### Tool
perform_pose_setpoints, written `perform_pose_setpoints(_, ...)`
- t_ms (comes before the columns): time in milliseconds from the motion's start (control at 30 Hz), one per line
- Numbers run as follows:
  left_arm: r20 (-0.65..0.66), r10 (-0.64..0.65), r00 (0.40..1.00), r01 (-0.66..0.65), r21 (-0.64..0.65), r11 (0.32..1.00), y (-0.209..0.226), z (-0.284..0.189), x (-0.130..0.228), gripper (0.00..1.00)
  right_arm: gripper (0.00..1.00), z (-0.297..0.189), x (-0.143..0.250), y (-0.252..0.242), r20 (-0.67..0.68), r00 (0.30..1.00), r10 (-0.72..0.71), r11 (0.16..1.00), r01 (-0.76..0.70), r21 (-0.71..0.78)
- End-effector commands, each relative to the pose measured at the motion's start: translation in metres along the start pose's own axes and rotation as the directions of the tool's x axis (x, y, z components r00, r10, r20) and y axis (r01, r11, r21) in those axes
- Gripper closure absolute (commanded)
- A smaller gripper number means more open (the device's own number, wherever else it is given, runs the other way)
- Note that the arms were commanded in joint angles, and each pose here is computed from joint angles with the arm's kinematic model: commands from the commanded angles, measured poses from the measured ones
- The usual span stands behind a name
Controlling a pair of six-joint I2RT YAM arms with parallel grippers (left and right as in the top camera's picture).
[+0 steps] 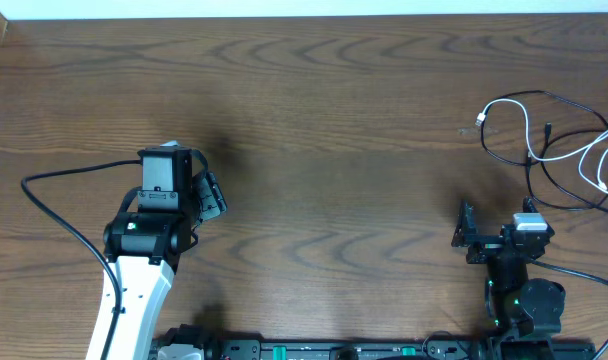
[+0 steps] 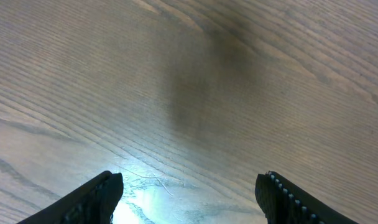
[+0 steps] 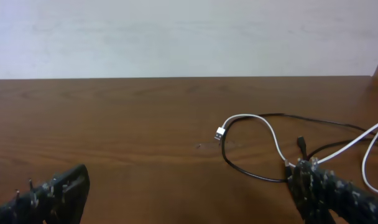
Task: Untangle cables
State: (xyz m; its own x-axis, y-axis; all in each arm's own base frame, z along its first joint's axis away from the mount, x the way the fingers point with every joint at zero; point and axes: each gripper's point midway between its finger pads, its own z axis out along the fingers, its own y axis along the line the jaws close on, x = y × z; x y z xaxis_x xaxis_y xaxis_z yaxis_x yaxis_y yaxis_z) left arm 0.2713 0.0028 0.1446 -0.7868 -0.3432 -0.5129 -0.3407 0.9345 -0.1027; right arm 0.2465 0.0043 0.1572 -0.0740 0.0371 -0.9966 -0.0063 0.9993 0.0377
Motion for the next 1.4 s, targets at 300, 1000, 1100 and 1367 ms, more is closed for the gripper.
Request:
perform_pose_setpoints(300,-0.005,-0.016,1.000,0.016,0.001,1.000,0.0007,0.0009,0.0012,0.27,0.01,-0.0003,0.0006,0.0011,0.000,1.000,0.026,1.000,-0.026,-0.005)
perform_pose_setpoints(1000,-0.005,-0.016,1.000,0.016,0.001,1.000,0.0007,0.0009,0.0012,0.27,0.01,-0.0003,0.0004,0.0011,0.000,1.000,0.026,1.000,-0.026,-0.005)
perform_pose_setpoints(1100,-0.005,-0.016,1.000,0.016,0.001,1.000,0.0007,0.0009,0.0012,0.26,0.01,-0.0003,0.0004,0.0011,0.000,1.000,0.026,1.000,-0.026,-0.005)
perform_pose_setpoints(1367,0.065,-0.027,0.998,0.025,0.033,0.999,-0.0021,-0.0026,-0.0063,0.26,0.01,-0.0003,0.0004,0.0011,0.000,1.000,0.026,1.000,-0.026,-0.005)
